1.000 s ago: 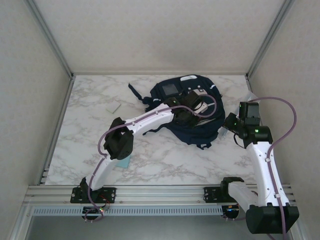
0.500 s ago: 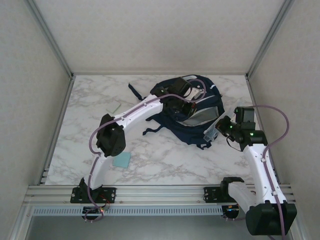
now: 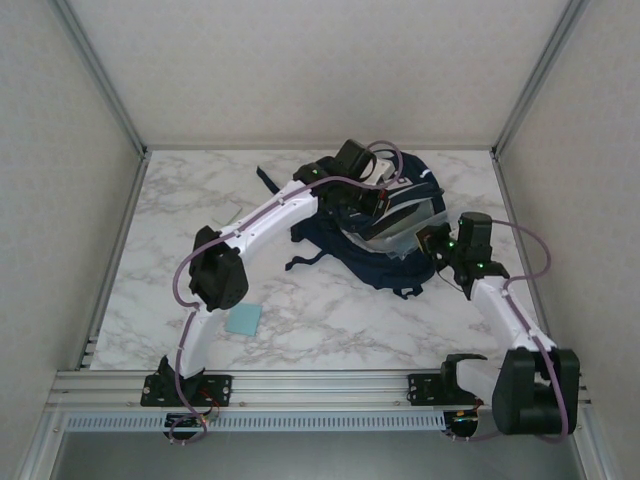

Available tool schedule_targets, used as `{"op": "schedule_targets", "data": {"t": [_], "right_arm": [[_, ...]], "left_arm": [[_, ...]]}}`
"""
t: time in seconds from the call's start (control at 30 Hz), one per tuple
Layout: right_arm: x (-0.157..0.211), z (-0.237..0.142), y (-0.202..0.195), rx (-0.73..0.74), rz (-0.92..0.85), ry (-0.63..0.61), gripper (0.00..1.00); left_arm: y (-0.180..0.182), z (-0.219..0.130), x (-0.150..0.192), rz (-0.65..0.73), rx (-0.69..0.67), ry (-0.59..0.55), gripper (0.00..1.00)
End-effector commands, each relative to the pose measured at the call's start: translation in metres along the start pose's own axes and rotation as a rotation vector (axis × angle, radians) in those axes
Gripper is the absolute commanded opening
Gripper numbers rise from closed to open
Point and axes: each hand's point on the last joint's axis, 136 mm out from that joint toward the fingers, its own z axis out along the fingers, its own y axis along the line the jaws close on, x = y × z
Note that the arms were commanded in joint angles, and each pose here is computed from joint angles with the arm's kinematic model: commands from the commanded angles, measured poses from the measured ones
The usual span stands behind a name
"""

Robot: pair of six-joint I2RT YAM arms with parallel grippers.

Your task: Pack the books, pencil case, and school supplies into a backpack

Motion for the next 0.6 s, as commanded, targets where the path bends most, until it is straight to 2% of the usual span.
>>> {"op": "schedule_targets", "data": {"t": [0.0,0.4,0.57], "right_arm": [[-0.010,0.014,0.045,-0.162,0.007,-0.019,0.00],[0.019,0.093,0.084,-0.263,0.062,0.062,0.00],[0.005,0.115,0.069,-0.226,0.094,-0.012,0.00]], "left_arm": [[0.002,-0.028,-0.035,-0.009,-0.026,-0.117,0.00],[-0.001,-0.033,-0.040,-0.025,-0.016,-0.137,0.00],[-0.010,-0.039,-0.042,-0.031,0.013,-0.142,0.00]]}}
